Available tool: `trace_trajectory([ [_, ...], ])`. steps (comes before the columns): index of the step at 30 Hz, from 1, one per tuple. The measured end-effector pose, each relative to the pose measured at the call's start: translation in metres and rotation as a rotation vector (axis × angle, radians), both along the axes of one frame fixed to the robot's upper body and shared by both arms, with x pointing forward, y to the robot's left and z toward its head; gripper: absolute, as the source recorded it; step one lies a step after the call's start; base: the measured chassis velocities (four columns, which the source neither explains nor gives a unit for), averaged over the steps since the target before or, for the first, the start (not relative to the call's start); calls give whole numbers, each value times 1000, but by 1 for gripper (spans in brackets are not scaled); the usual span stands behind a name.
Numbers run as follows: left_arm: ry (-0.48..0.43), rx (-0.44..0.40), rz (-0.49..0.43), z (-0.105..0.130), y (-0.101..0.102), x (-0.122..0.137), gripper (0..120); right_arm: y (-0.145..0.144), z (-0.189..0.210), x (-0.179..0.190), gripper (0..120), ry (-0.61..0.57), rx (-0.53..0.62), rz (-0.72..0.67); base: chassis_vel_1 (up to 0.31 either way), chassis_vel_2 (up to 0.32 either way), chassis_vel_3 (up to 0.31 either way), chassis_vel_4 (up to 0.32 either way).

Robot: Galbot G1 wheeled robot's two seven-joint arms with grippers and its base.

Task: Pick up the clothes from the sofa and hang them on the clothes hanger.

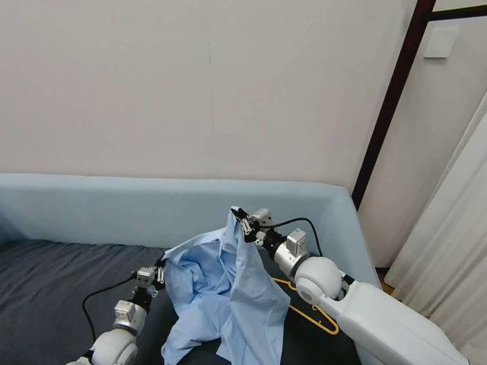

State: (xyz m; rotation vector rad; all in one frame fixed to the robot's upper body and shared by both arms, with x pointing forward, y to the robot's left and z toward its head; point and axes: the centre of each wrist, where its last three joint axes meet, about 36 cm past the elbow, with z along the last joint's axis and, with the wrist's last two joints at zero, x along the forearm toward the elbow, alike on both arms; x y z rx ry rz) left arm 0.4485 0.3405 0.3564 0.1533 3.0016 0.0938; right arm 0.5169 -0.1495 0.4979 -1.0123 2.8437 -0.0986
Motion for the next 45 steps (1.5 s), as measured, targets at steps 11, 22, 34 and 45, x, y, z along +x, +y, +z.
trace_trajectory([
  [11, -35, -74, 14, 171, -10, 80, 0, -2, 78, 69, 0, -32, -21, -61, 0, 0, 0, 0],
  [22, -75, -61, 89, 279, -38, 181, 0, -59, 120, 160, 0, -179, -200, -239, 0, 0, 0, 0],
  [34, -181, -62, 182, 286, -13, 138, 0, -76, 132, 89, 0, -167, -105, 163, 0, 0, 0, 0],
  [45, -189, 31, 115, 281, 4, 41, 0, -100, 144, 50, 0, -167, -178, 362, 0, 0, 0, 0],
])
